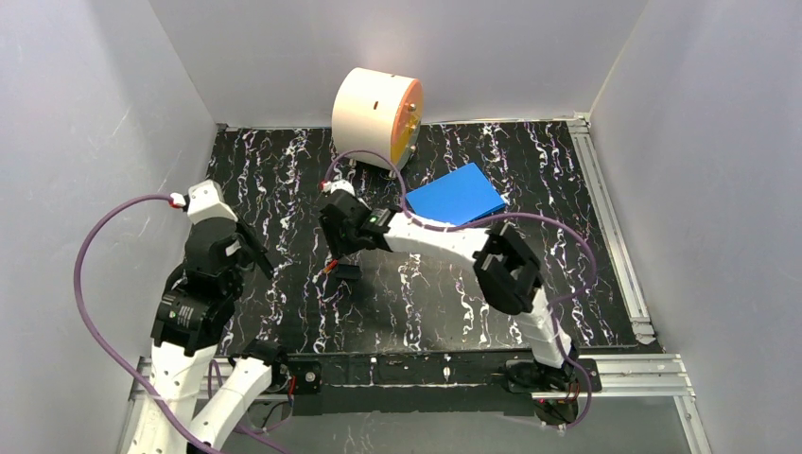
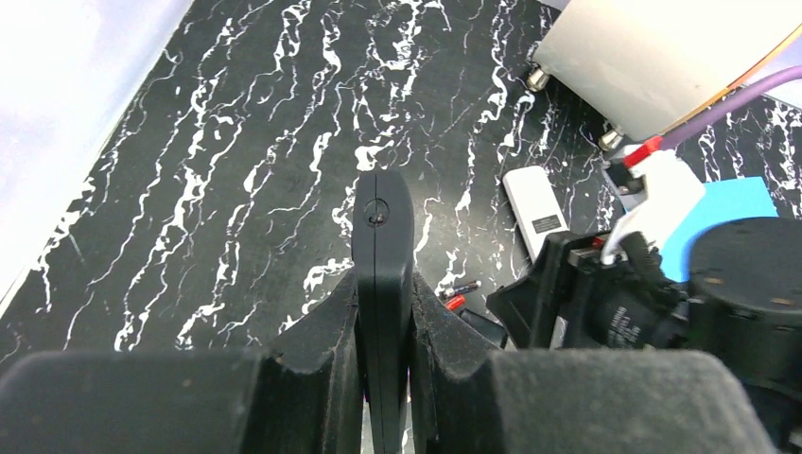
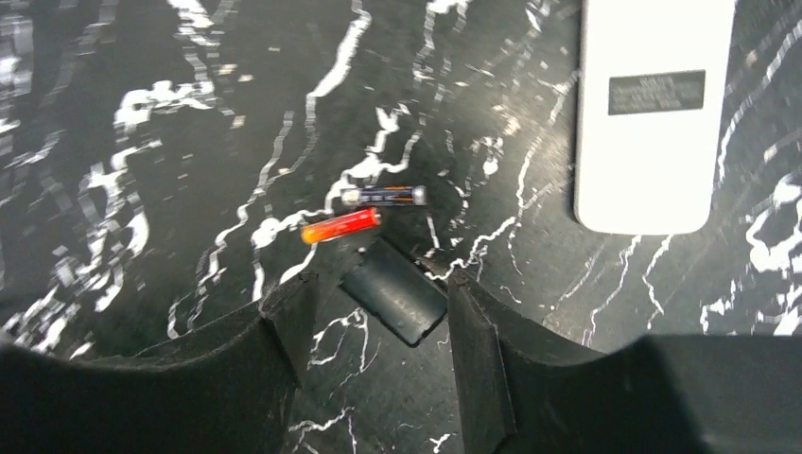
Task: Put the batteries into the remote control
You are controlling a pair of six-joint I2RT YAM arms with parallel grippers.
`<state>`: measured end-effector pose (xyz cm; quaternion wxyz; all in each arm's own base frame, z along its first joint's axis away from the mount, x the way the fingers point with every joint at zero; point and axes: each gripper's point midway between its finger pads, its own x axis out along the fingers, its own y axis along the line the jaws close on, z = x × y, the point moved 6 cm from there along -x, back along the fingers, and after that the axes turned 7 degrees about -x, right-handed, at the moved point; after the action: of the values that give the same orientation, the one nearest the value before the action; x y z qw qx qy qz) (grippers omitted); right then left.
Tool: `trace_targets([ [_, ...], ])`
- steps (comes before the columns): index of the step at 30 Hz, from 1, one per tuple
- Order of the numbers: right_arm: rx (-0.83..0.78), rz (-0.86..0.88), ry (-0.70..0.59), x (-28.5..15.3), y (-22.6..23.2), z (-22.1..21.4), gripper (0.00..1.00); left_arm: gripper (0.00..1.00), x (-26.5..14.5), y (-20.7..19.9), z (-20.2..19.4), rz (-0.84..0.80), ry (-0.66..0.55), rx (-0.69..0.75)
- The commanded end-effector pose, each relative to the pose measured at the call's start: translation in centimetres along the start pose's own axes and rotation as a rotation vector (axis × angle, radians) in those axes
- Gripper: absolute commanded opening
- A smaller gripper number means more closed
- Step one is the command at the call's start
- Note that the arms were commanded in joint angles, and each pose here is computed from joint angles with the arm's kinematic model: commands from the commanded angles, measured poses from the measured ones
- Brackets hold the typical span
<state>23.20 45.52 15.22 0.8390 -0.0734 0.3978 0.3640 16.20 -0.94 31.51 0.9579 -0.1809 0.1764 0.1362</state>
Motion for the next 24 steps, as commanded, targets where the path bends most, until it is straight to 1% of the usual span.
trace_targets([
  [1, 0.055, -0.262, 0.045, 0.1, 1.1, -1.6, 0.61, 0.00, -1.2, 1.3, 0.5, 0.059, -0.022, -0.002],
  [5, 0.085, -0.275, 0.064, 2.1, 3.0, -2.8, 0.63, 0.00, -1.7, 1.5, 0.0, 0.048, 0.000, -0.008],
  [8, 0.100, -0.302, 0.070, 3.3, 3.6, -3.3, 0.70, 0.00, -2.2, 1.8, -0.4, 0.041, 0.003, -0.018],
  [12, 0.081, -0.341, 0.070, 4.9, 3.9, -4.1, 0.74, 0.00, -2.9, 2.4, -1.0, 0.028, 0.000, -0.027],
  [15, 0.055, -0.379, 0.052, 5.5, 3.8, -4.3, 0.75, 0.00, -3.5, 2.9, -1.2, 0.028, -0.001, -0.034],
  [18, 0.049, -0.399, 0.032, 5.4, 3.7, -3.9, 0.75, 0.00, -4.0, 3.3, -1.3, 0.026, -0.007, -0.036],
  [24, 0.061, -0.347, -0.038, 3.8, 4.9, -2.3, 0.75, 0.00, -4.3, 3.5, -1.6, 0.028, 0.001, -0.032],
])
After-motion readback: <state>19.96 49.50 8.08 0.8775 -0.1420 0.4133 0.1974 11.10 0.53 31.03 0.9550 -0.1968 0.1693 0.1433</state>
